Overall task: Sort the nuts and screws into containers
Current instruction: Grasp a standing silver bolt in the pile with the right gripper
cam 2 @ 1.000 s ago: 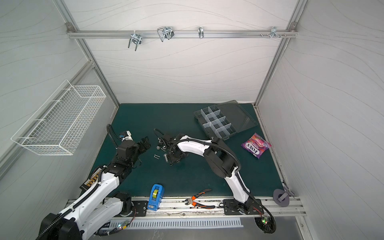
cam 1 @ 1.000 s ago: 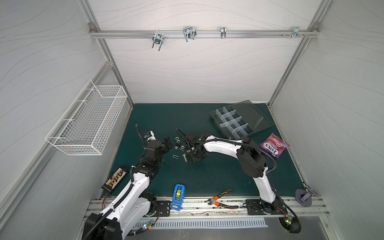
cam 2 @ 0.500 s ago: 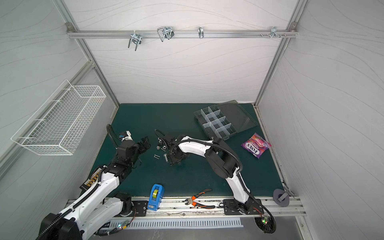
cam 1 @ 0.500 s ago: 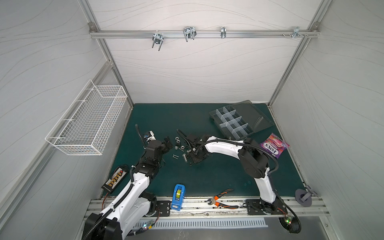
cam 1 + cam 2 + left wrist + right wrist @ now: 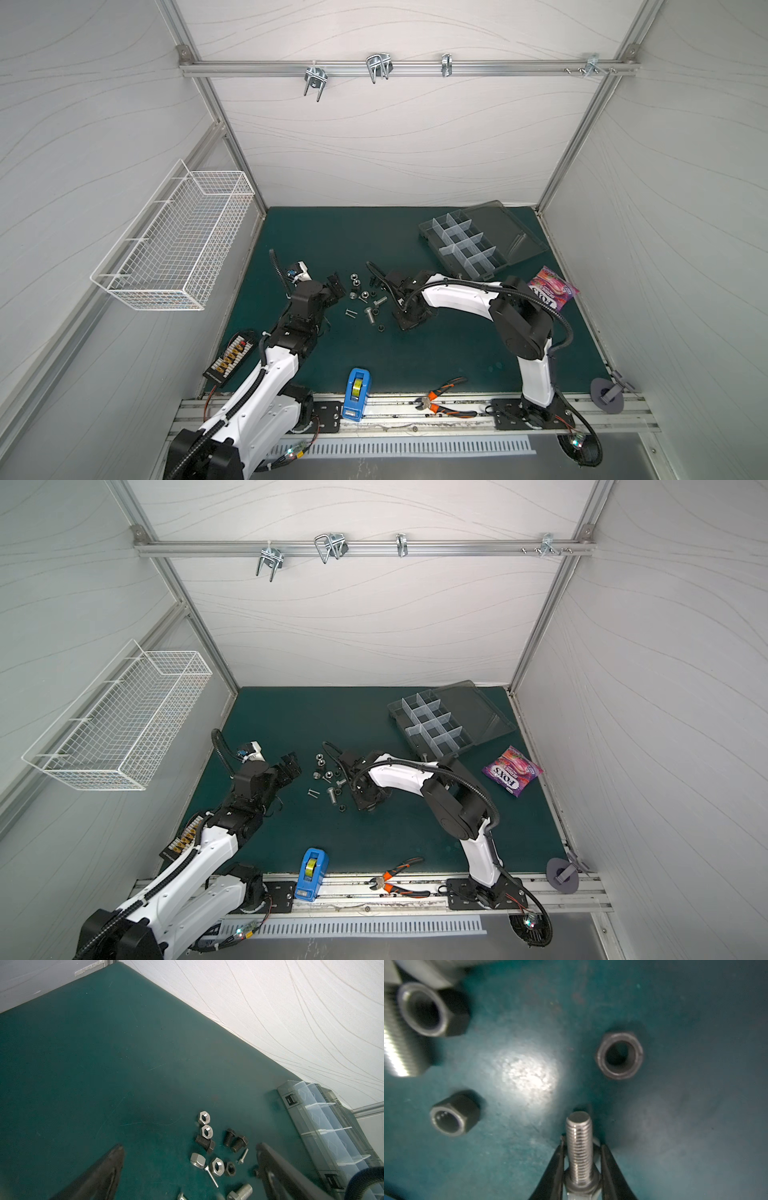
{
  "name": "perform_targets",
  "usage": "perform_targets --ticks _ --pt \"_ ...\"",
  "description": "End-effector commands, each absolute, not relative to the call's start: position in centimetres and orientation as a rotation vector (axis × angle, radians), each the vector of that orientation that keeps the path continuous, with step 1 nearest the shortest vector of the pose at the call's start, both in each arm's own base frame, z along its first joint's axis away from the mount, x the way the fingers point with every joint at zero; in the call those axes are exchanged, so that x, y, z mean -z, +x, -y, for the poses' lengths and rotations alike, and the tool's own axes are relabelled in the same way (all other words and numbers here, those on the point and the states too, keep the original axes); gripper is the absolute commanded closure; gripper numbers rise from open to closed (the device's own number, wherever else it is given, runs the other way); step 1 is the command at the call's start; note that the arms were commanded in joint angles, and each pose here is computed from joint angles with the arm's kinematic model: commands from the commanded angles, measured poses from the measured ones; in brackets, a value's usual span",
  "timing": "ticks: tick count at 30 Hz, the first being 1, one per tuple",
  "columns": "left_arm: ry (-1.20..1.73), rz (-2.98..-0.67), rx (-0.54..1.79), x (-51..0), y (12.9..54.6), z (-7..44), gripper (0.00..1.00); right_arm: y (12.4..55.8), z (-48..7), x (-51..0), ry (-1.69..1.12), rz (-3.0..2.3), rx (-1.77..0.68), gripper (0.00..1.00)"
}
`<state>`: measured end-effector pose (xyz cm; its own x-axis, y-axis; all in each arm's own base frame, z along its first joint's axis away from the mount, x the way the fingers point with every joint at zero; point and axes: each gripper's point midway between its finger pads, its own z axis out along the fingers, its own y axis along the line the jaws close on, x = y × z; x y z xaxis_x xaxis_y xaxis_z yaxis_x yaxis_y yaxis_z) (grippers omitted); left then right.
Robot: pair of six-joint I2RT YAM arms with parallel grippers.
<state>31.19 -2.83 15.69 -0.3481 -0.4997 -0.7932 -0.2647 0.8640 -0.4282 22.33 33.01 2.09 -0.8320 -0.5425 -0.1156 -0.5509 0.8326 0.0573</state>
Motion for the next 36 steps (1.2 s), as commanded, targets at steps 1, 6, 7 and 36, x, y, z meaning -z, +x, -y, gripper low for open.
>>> perform_targets --ticks 1,6,7,36 --pt "-0.578 -1.895 0.287 -17.5 31.6 2.7 0.00 21.2 -30.6 -1.1 -0.912 -2.984 -0.027 0.96" --pt "-0.578 -1.892 0.279 -17.6 31.5 2.6 0.00 21.3 -30.6 0.1 -0.946 -2.996 0.007 0.89" --pt "-0.578 -1.893 0.278 -17.5 31.5 2.6 0.00 21.4 -30.7 0.1 -0.950 -2.994 0.012 0.88" --pt "-0.569 -1.916 0.291 -17.1 31.9 3.0 0.00 23.8 -32.0 1.6 -1.041 -2.941 0.072 0.80"
